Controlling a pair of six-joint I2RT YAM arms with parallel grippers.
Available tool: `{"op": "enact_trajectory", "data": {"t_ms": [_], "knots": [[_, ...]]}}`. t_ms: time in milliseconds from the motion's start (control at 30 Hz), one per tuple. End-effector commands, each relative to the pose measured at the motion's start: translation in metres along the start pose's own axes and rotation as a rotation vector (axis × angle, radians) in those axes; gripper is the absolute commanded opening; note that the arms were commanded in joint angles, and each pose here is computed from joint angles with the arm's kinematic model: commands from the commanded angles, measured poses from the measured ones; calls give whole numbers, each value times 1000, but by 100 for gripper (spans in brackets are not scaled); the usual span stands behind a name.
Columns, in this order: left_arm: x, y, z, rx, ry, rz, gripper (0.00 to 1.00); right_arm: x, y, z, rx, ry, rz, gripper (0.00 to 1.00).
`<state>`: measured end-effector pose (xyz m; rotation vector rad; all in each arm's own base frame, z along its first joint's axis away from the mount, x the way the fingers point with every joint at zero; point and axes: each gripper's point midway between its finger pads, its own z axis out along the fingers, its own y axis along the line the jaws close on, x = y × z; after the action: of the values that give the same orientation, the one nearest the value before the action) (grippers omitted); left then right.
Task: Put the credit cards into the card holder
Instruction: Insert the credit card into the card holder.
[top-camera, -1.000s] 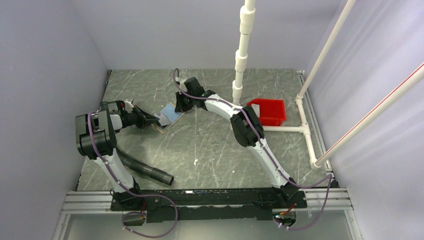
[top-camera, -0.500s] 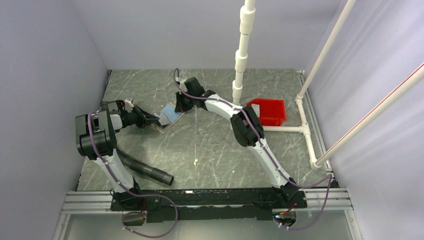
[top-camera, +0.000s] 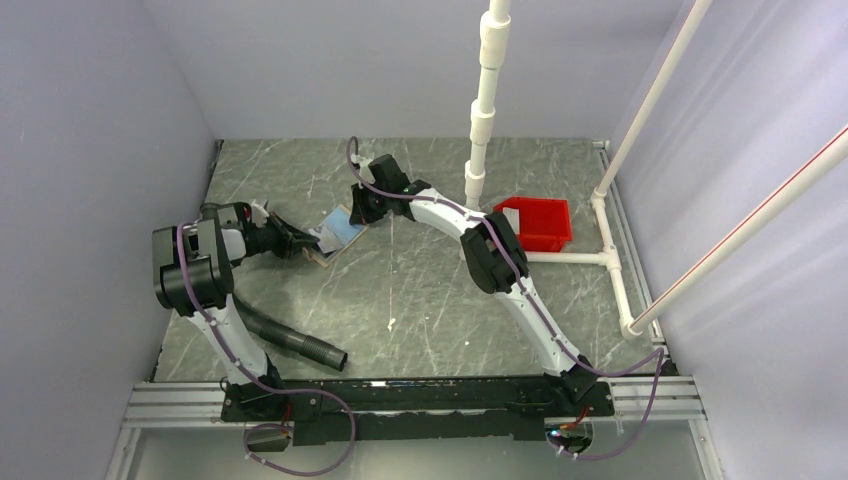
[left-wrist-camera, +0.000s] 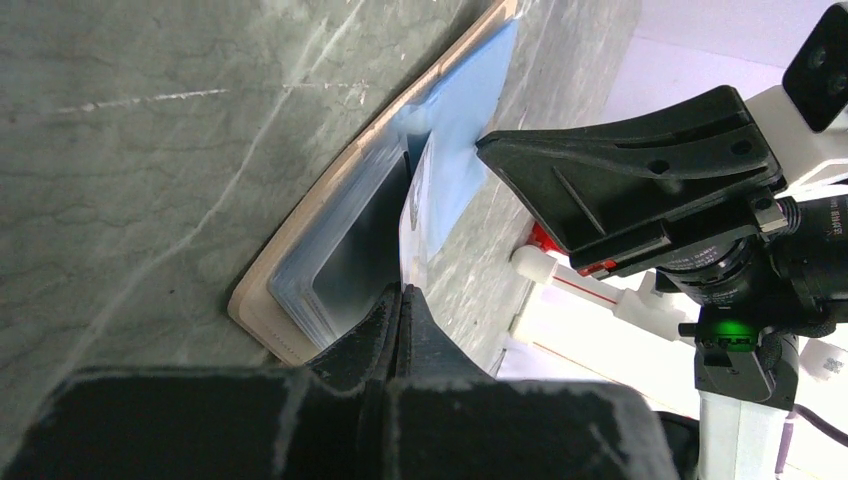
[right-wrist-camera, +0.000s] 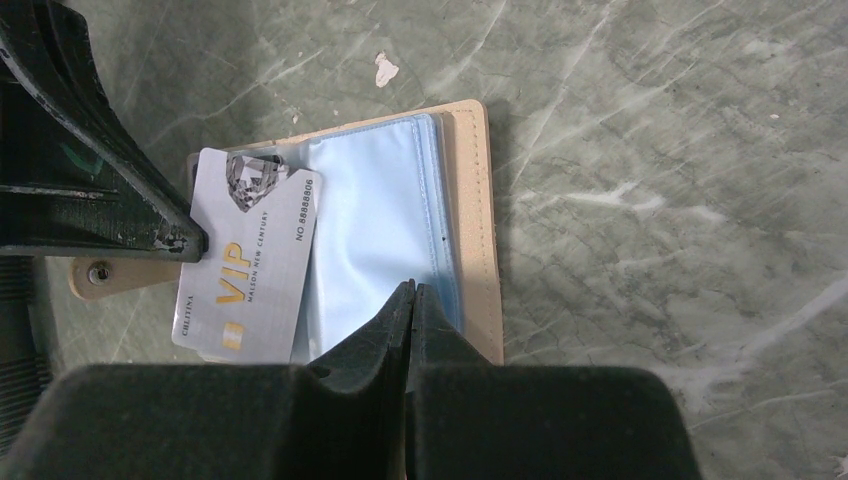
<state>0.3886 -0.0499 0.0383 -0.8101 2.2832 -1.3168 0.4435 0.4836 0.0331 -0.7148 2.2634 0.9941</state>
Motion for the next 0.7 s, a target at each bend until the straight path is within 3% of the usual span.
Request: {"op": "enact_trajectory", "data": {"t_ms": [0, 667], "knots": [[-11, -4, 3, -6, -45, 42, 0, 2, 0, 7, -8, -3, -16, 0], [-22, 2, 13, -89, -125, 19, 0, 4, 2, 7, -11, 1, -18, 0]]}}
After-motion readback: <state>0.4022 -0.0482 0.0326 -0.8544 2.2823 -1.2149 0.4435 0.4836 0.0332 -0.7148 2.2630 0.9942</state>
